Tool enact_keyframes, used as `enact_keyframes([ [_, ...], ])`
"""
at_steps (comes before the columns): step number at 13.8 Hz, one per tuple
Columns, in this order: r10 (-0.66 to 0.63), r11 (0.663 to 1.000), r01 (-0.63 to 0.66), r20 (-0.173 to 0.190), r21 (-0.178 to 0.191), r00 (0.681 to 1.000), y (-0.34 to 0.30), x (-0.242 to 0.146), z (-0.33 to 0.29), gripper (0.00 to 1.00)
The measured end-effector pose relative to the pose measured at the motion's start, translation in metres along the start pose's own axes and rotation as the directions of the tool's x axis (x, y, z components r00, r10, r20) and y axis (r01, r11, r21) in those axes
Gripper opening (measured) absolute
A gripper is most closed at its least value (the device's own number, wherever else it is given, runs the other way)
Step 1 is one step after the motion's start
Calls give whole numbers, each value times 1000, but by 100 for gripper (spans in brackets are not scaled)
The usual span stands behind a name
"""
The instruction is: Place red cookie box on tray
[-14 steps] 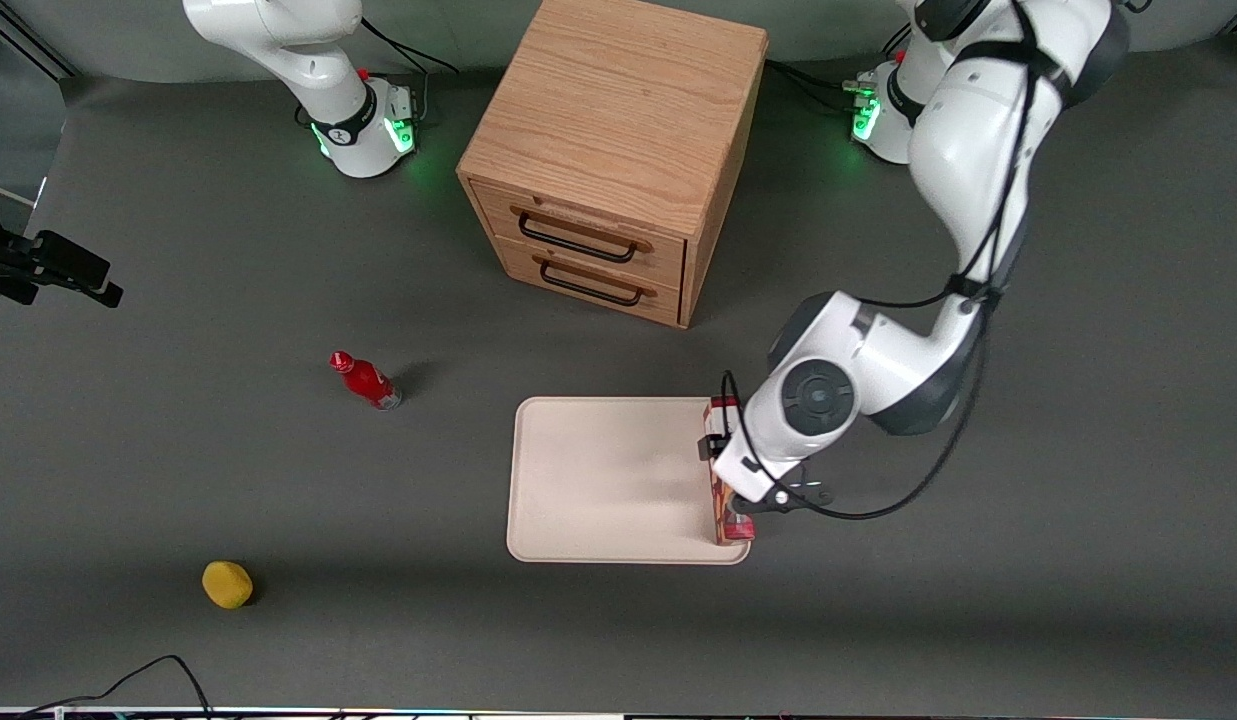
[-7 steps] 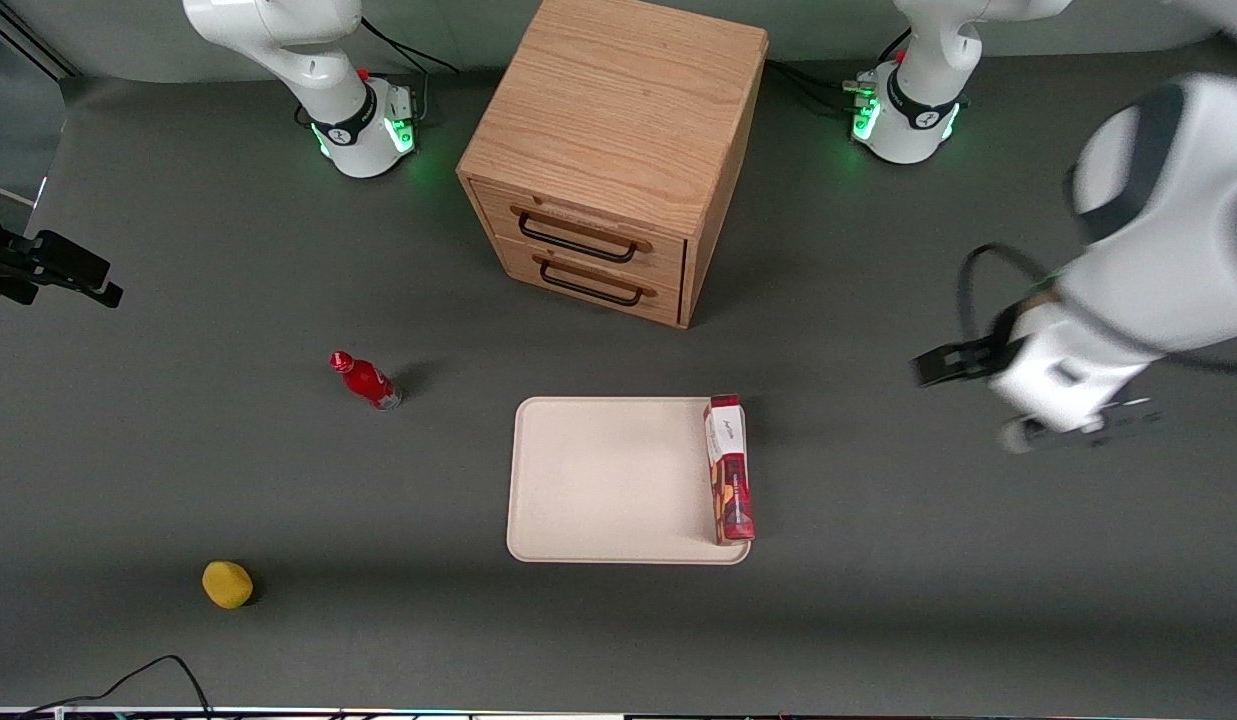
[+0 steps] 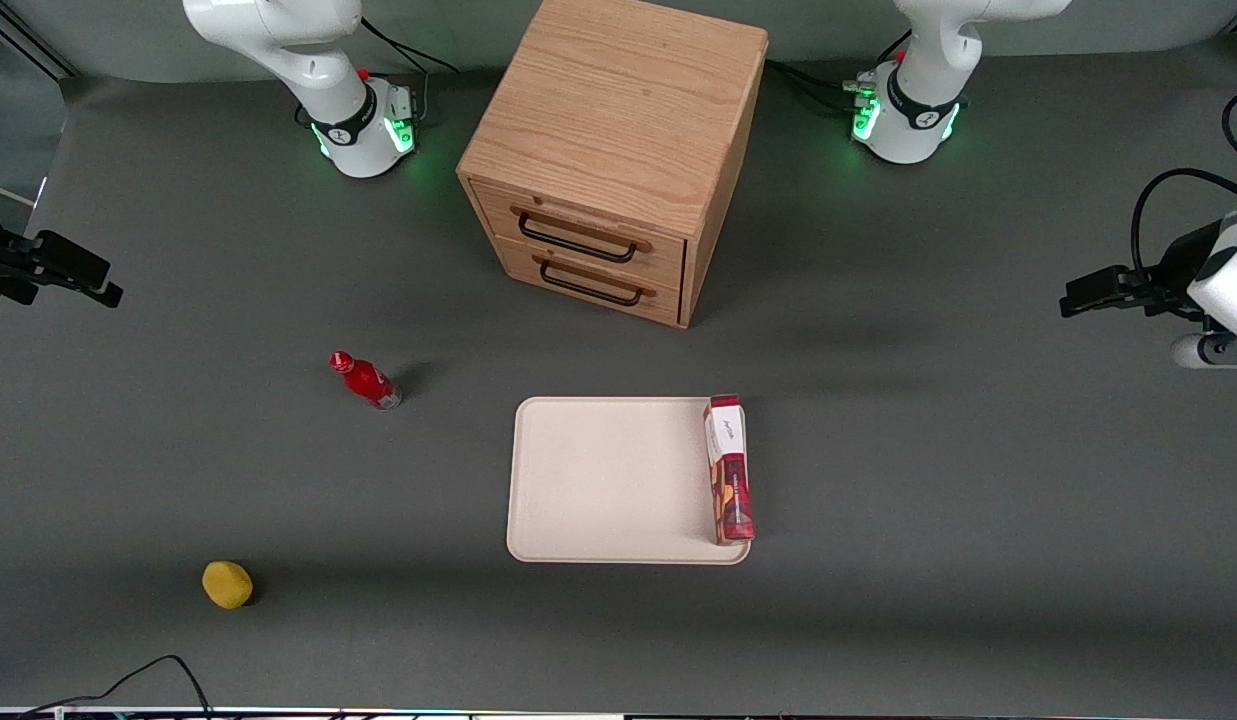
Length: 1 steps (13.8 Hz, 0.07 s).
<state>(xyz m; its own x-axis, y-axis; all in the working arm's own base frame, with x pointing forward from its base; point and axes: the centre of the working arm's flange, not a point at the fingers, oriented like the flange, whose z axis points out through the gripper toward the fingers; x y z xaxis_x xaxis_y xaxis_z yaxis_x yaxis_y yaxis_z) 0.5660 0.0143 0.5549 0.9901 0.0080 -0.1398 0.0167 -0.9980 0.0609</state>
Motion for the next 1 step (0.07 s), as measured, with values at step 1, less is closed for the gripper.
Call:
enact_keyframes([
  [1,9,1000,-9,-10,0,1000,2,-1,-5,100],
])
